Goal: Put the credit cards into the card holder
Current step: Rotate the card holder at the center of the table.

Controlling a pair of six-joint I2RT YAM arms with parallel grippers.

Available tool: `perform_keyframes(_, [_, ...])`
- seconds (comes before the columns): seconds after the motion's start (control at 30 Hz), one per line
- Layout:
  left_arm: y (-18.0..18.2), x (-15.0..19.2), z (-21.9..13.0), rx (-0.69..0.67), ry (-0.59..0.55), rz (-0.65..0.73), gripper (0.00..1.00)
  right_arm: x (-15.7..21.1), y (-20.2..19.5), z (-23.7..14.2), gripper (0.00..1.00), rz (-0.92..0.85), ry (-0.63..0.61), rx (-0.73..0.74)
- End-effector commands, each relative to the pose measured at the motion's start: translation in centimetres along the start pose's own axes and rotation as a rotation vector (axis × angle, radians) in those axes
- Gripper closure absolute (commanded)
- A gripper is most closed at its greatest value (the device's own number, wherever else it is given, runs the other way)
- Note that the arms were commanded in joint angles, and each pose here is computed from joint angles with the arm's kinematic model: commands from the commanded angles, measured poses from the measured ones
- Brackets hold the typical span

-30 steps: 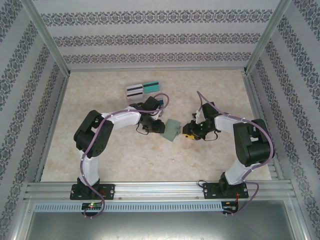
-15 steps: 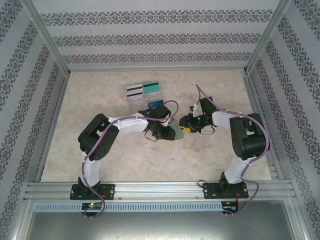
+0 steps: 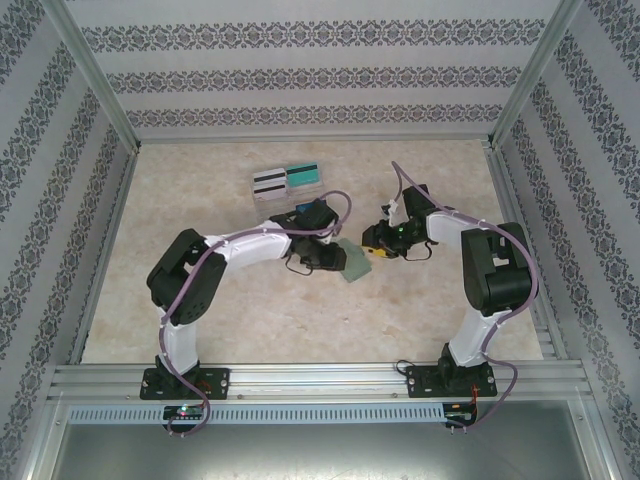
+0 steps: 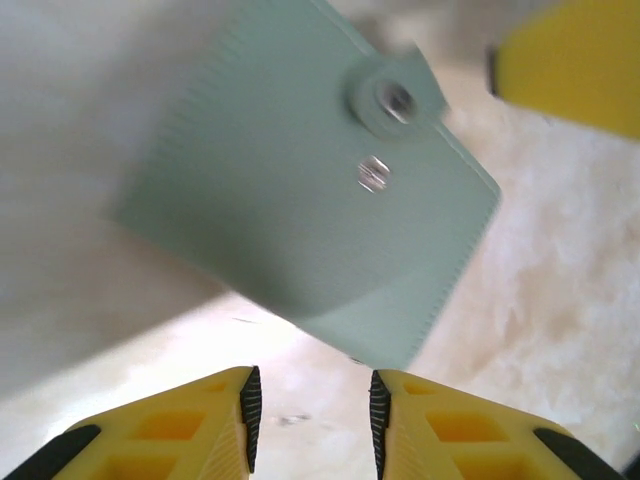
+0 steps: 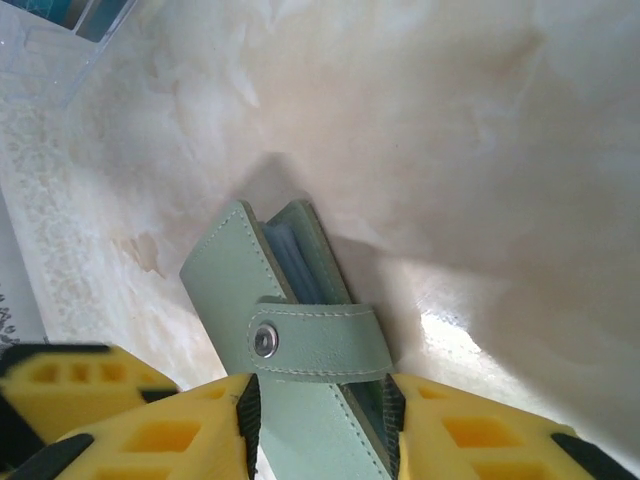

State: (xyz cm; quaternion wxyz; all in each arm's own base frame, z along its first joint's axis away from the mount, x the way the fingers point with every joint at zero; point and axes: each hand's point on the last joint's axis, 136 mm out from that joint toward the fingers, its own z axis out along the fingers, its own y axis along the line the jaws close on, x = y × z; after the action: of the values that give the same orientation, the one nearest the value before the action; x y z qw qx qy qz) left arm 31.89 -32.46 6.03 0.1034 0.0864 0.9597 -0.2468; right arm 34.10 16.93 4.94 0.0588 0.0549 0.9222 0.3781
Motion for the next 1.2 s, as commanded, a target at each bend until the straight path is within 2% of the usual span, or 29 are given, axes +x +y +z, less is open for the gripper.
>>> perform_keyframes(0.0, [3.9,-2.1,-1.9,-0.131,-0.042,-0.052,0.65,-0.8,0.1,-0.3,0.58,-0.044,0.002,0.040])
perform_keyframes(0.1, [4.2,-3.8,-2.1,-0.141,-0.078,-0.075,0.65,-1.1,0.2,0.4,0.58,-0.048,0.019,0.046])
perform_keyframes(0.2, [2.8,-4.6,-1.1,-0.094,-0.061,-0.070,0.66,-1.2,0.3,1.2,0.58,-0.054,0.038,0.043])
perform_keyframes(0.4, [1.0,-3.4,2.0,-0.107,0.034,-0.013,0.68,-0.9,0.5,2.3,0.57,-0.055,0.077,0.025])
perform_keyframes(0.6, [1.8,-2.2,4.0,-0.140,0.083,-0.016,0.73,-0.1,1.5,2.5,0.57,-0.070,0.097,-0.016])
perform_keyframes(0.9, [2.5,-2.5,4.6,-0.178,0.084,0.005,0.74,2.2,2.1,2.9,0.63,-0.100,0.151,-0.036])
perform_keyframes(1.17, [2.1,-2.9,4.0,-0.173,0.077,0.018,0.74,4.1,1.3,3.2,0.64,-0.144,0.173,0.075])
